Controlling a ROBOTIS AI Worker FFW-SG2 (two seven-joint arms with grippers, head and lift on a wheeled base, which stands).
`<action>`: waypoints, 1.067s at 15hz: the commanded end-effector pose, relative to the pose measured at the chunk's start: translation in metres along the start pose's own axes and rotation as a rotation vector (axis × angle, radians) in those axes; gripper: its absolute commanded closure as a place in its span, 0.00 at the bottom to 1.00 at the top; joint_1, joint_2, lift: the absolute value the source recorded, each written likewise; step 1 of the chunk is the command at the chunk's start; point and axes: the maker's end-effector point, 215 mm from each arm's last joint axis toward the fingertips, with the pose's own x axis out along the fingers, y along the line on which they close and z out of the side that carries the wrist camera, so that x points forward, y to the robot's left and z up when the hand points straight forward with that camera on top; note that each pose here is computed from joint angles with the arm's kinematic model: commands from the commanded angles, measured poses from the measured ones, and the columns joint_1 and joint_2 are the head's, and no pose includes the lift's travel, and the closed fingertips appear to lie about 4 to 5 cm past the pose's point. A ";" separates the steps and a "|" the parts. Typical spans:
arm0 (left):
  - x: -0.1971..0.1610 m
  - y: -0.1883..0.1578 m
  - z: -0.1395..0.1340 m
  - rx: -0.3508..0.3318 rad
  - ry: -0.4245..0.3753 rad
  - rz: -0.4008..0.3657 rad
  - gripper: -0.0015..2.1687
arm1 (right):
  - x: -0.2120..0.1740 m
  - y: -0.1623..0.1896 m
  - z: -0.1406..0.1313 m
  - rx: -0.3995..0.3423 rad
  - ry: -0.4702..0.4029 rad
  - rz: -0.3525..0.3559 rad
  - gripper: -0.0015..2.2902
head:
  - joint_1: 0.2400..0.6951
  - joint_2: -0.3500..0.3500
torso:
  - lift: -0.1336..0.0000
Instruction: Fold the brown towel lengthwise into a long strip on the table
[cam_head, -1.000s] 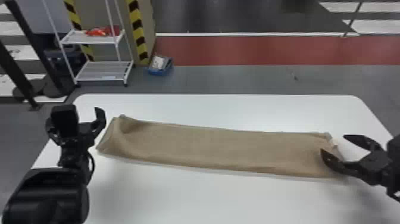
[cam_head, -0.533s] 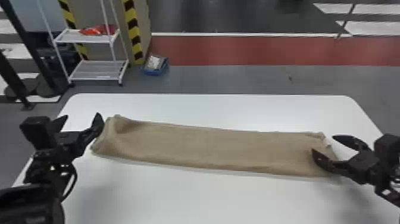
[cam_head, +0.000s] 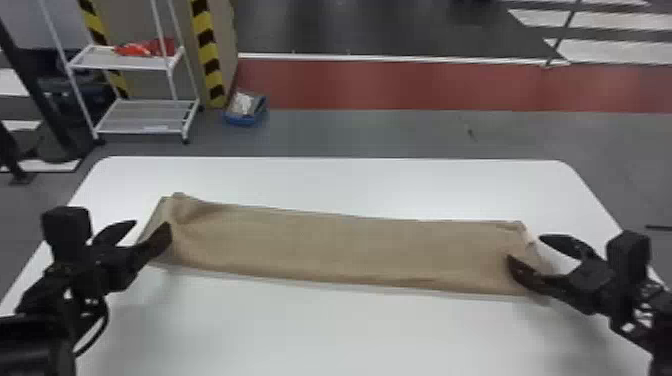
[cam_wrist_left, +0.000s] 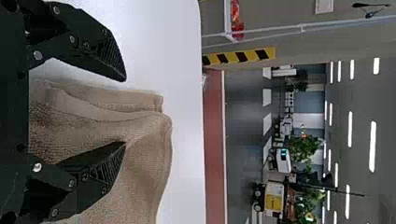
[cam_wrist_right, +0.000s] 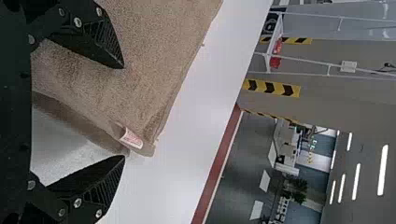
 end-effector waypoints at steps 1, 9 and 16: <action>-0.003 0.004 0.003 0.002 -0.006 0.009 0.24 | -0.001 0.000 -0.003 0.005 0.010 0.002 0.18 | 1.00 0.43 | 0.13; -0.023 -0.005 -0.001 -0.012 0.003 -0.008 0.52 | -0.002 -0.003 -0.009 0.028 0.041 0.008 0.50 | 1.00 0.43 | 0.13; -0.026 -0.016 0.004 -0.002 -0.005 -0.026 0.48 | -0.006 -0.030 0.011 -0.078 0.044 -0.067 0.04 | 1.00 0.40 | 0.13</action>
